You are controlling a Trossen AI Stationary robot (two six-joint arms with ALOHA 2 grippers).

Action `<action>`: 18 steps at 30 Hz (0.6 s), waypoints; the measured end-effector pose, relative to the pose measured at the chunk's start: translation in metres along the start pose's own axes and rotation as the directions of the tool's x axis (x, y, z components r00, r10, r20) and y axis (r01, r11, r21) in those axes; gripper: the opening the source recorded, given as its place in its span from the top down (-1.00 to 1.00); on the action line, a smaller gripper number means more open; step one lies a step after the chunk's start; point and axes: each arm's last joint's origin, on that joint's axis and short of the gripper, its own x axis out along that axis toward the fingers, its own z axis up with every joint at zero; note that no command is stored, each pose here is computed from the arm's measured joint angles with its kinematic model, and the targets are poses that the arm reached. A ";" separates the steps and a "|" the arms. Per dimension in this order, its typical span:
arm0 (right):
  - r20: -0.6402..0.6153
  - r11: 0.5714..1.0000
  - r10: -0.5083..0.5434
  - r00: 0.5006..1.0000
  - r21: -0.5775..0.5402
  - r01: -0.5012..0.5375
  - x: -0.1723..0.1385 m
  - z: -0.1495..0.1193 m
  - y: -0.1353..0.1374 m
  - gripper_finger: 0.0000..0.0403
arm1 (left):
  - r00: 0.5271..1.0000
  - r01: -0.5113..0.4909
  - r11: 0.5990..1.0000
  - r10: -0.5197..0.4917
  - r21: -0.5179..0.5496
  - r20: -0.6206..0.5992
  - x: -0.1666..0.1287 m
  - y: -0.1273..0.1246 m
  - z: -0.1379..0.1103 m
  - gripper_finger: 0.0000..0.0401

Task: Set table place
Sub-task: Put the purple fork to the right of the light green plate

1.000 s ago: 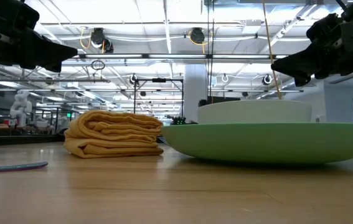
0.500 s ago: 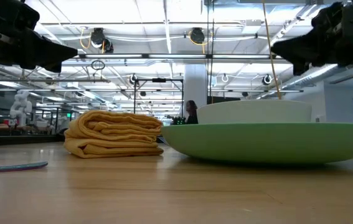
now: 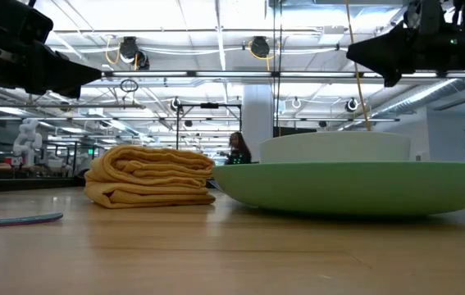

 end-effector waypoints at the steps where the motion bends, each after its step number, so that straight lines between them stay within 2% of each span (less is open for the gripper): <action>1: -0.003 1.000 -0.004 1.000 -0.001 0.004 0.002 0.002 0.000 0.51 | 1.000 0.000 1.000 0.000 0.001 0.000 0.000 0.000 0.000 0.95; 11: -0.112 0.998 -0.059 0.992 -0.011 0.058 0.030 0.015 -0.004 0.48 | 1.000 0.000 1.000 0.000 -0.003 0.000 0.000 0.000 0.000 0.91; 18: -0.240 0.994 -0.108 0.965 0.008 0.113 0.053 0.015 -0.010 0.48 | 1.000 0.002 1.000 -0.002 -0.004 -0.014 0.000 0.000 -0.001 0.90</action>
